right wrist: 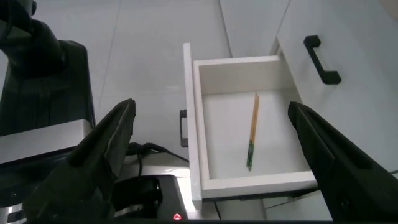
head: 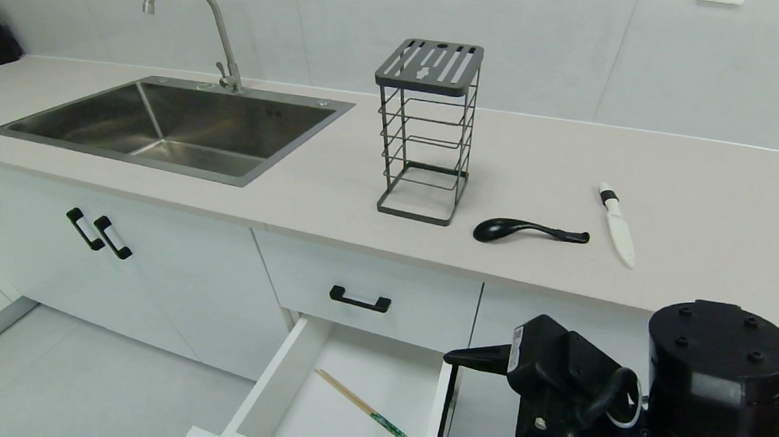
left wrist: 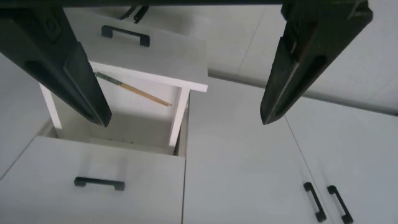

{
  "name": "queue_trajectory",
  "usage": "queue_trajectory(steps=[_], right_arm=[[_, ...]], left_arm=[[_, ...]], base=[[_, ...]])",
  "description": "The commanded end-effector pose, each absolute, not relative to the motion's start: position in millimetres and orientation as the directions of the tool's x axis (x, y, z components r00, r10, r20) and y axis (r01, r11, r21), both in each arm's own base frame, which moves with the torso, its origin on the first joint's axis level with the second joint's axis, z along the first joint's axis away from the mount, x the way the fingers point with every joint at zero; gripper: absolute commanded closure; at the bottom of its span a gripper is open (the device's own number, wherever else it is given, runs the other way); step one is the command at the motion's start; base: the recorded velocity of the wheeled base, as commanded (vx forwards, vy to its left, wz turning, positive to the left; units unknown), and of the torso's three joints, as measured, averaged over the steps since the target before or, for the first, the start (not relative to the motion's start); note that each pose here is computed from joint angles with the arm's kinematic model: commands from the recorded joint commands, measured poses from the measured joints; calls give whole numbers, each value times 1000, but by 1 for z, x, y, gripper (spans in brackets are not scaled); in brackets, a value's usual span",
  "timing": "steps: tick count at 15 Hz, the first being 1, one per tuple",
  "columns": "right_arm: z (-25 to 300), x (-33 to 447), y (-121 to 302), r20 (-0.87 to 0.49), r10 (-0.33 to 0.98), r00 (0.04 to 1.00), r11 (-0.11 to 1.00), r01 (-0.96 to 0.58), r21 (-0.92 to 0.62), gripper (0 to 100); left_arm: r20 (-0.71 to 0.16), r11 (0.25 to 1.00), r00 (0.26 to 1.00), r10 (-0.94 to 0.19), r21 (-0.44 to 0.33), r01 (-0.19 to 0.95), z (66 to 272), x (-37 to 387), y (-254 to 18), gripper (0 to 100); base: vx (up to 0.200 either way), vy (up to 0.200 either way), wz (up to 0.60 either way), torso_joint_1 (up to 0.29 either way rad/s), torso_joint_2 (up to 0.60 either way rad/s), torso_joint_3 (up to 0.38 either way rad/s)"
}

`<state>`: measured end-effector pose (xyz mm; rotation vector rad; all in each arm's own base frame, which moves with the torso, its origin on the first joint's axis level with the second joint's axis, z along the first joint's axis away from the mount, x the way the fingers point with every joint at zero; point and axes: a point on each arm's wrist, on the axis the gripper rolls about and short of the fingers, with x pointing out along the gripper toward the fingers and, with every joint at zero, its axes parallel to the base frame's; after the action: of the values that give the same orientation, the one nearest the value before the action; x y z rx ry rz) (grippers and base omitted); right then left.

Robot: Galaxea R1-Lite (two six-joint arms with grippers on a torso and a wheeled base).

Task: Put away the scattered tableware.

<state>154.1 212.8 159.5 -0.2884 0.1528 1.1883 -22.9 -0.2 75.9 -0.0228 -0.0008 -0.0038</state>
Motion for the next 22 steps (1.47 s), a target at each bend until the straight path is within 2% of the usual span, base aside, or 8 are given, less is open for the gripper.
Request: queue_trajectory(steps=[1,9,11,13,15,17,22], right_arm=[[158,155,214,-274,889,367,341,-930,-139,0],[164,171,232,-249,896,367,346,-930,-126,0],[167,179,236,-272,899,342,325,-940,-107,0],[176,194,243,-327,913,244,241,-969,-50,0],[184,207,249,-403,891,206,212,-977,-30,0],[178,222,250,-474,856,205,201,-978,-60,0],[156,235,232,-499,830,249,237,-968,-88,0]], left_arm=[[2,1000,1000,-3,-23,3,76,-23,0,0],[2,1000,1000,-3,-21,3,76,-23,0,0],[2,1000,1000,-3,-23,3,76,-23,0,0],[2,1000,1000,-3,-23,3,76,-23,0,0],[2,1000,1000,-3,-23,3,76,-23,0,0],[2,1000,1000,-3,-21,3,76,-23,0,0],[2,1000,1000,-3,-23,3,76,-23,0,0]], base=[[0,0,0,408,-476,-251],[0,0,0,296,-523,-252],[0,0,0,283,-554,-268],[0,0,0,295,-566,-278],[0,0,0,295,-583,-276],[0,0,0,122,-239,-115],[0,0,0,8,-15,-8]])
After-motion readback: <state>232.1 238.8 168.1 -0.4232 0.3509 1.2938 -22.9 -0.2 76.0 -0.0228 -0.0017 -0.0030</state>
